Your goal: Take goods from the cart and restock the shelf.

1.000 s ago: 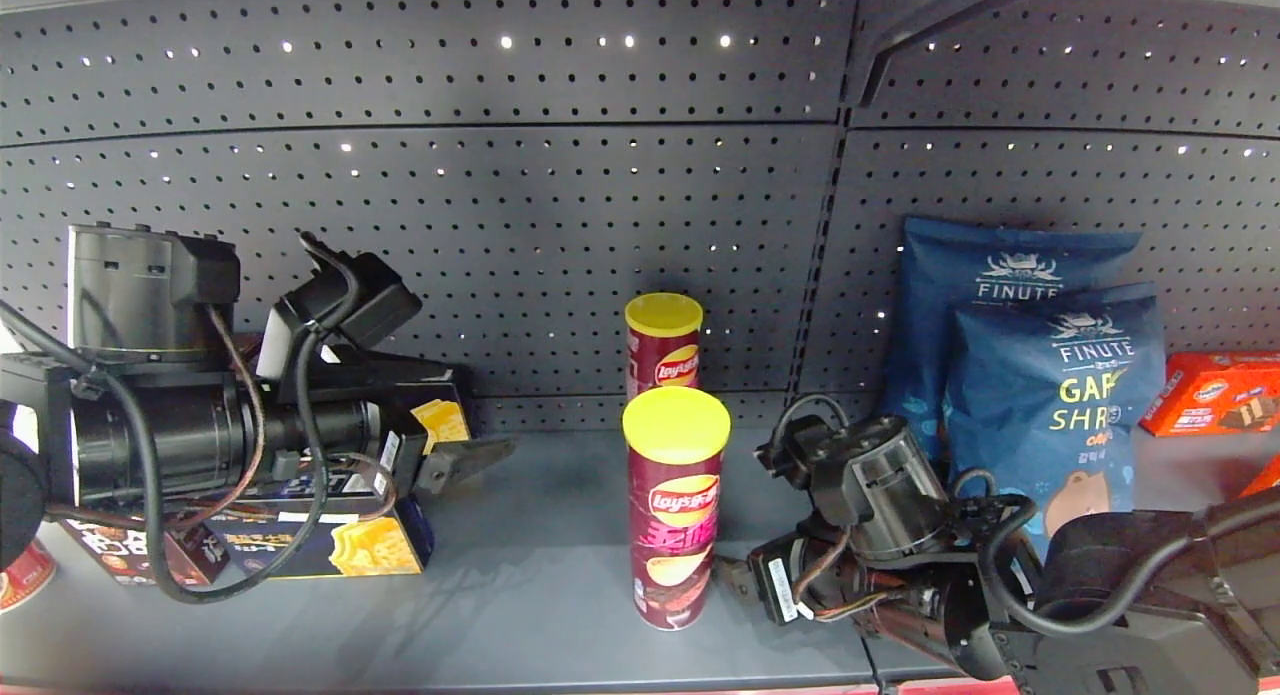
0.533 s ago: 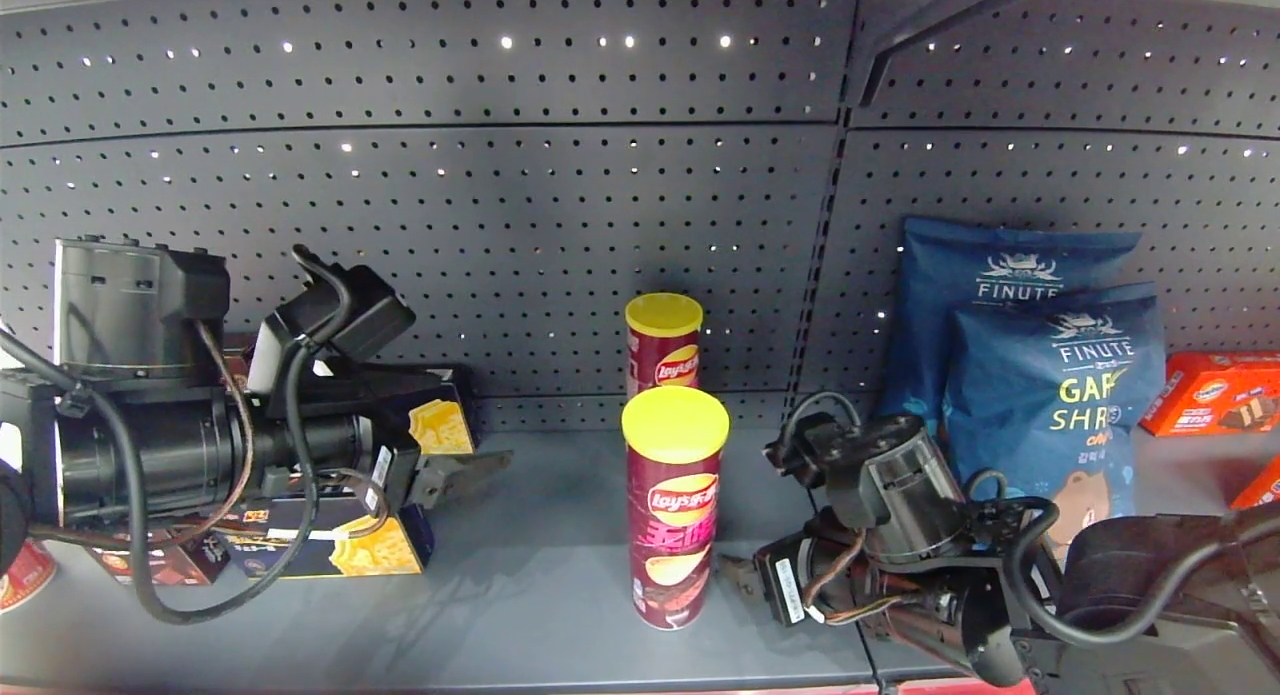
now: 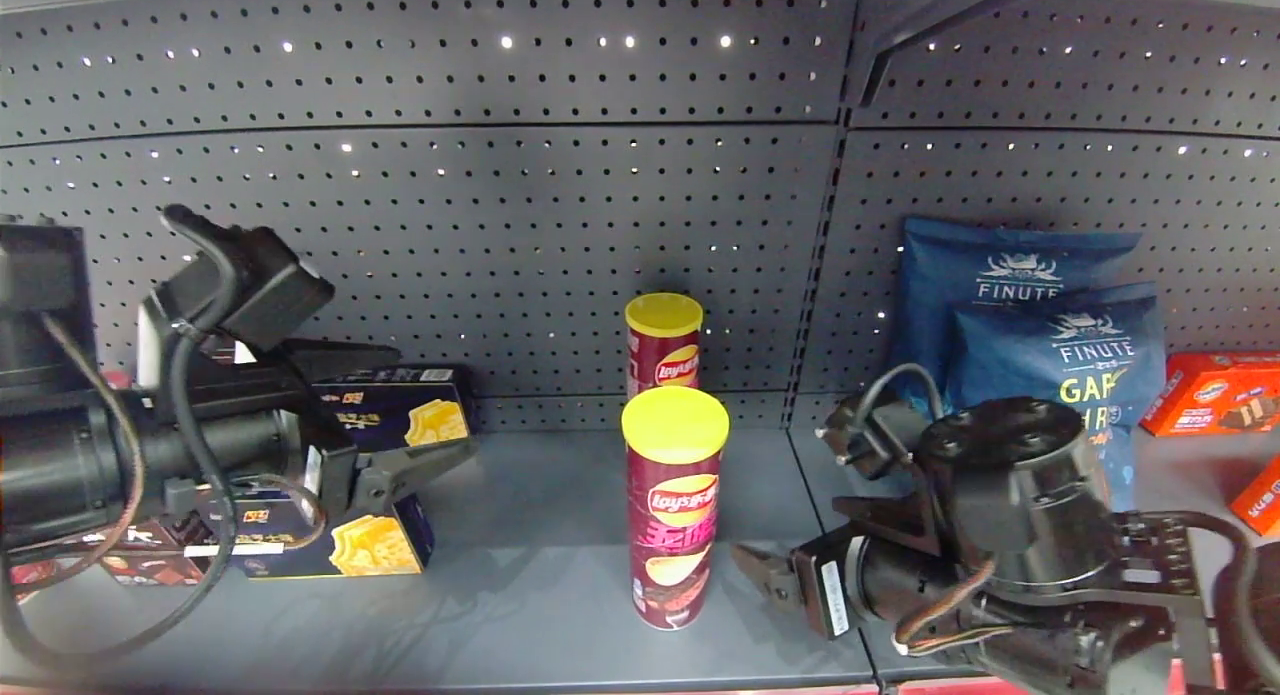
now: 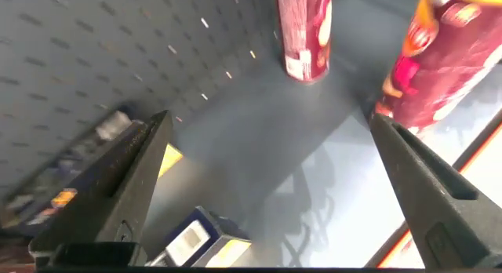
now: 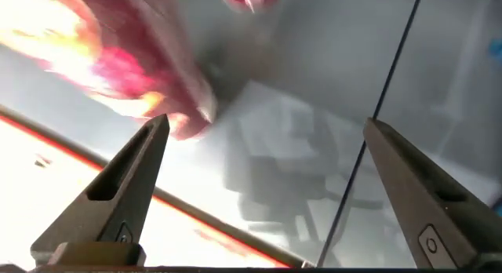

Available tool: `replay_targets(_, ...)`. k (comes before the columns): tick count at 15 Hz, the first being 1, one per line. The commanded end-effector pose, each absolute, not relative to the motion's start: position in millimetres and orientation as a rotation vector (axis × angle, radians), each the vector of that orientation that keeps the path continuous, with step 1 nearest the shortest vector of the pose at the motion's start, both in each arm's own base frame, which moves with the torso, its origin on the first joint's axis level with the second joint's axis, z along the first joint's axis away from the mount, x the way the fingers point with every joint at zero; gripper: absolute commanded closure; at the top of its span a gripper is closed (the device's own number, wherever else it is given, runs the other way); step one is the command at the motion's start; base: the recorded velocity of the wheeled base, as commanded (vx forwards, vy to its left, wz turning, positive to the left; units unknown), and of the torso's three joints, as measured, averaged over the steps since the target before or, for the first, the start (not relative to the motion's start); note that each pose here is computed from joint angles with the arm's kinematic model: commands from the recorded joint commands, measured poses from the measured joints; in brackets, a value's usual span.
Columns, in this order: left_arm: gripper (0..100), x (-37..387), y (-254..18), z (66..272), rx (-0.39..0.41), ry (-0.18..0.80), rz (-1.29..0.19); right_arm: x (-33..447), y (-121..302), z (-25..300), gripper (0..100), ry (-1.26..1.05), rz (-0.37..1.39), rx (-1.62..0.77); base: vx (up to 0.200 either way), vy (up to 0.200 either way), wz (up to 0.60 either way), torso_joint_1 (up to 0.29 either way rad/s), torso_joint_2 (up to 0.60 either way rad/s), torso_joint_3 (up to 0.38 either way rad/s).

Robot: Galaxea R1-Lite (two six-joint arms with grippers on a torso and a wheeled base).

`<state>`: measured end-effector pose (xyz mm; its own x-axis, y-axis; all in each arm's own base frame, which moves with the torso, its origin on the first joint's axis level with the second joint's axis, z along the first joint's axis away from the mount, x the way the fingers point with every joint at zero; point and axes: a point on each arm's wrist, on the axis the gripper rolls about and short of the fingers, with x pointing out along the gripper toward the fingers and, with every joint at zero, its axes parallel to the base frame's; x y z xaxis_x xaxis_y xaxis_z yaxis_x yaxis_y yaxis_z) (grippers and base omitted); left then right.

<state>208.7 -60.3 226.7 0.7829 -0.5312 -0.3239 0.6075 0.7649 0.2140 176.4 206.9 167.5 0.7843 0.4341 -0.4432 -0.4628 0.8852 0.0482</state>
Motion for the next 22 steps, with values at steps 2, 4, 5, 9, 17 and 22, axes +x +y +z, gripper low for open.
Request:
replay_targets(2, 0, 148, -43, 242, 0.318, 0.119, -0.562, 140, 165, 210, 0, 0.318, 0.521, 0.048, 0.000, 0.000, 0.00, 0.000, 0.00, 0.000)
replay_targets(4, 0, 119, -31, 225, 0.297, 0.133, -0.471, 128, 140, 201, 0, 0.320, 0.487, 0.051, 0.000, 0.000, 0.00, 0.000, 0.00, 0.000)
replay_targets(5, 0, 95, -20, 211, 0.279, 0.132, -0.387, 122, 121, 197, 0, 0.311, 0.442, 0.051, 0.000, 0.000, 0.00, 0.000, 0.00, 0.000)
replay_targets(9, 0, 43, -4, 182, 0.173, 0.097, -0.094, 121, 75, 199, 0, 0.257, 0.223, 0.039, 0.000, 0.000, 0.00, 0.000, 0.00, 0.000)
replay_targets(17, 0, -27, 5, 122, 0.195, 0.124, 0.066, 53, 9, 158, 0, 0.122, -0.002, -0.026, 0.000, 0.000, 0.00, 0.000, 0.00, 0.000)
replay_targets(22, 0, -23, 1, 88, 0.165, 0.140, -0.084, -7, -7, 98, 0, 0.004, -0.178, 0.007, 0.000, 0.000, 0.00, 0.000, 0.00, 0.000)
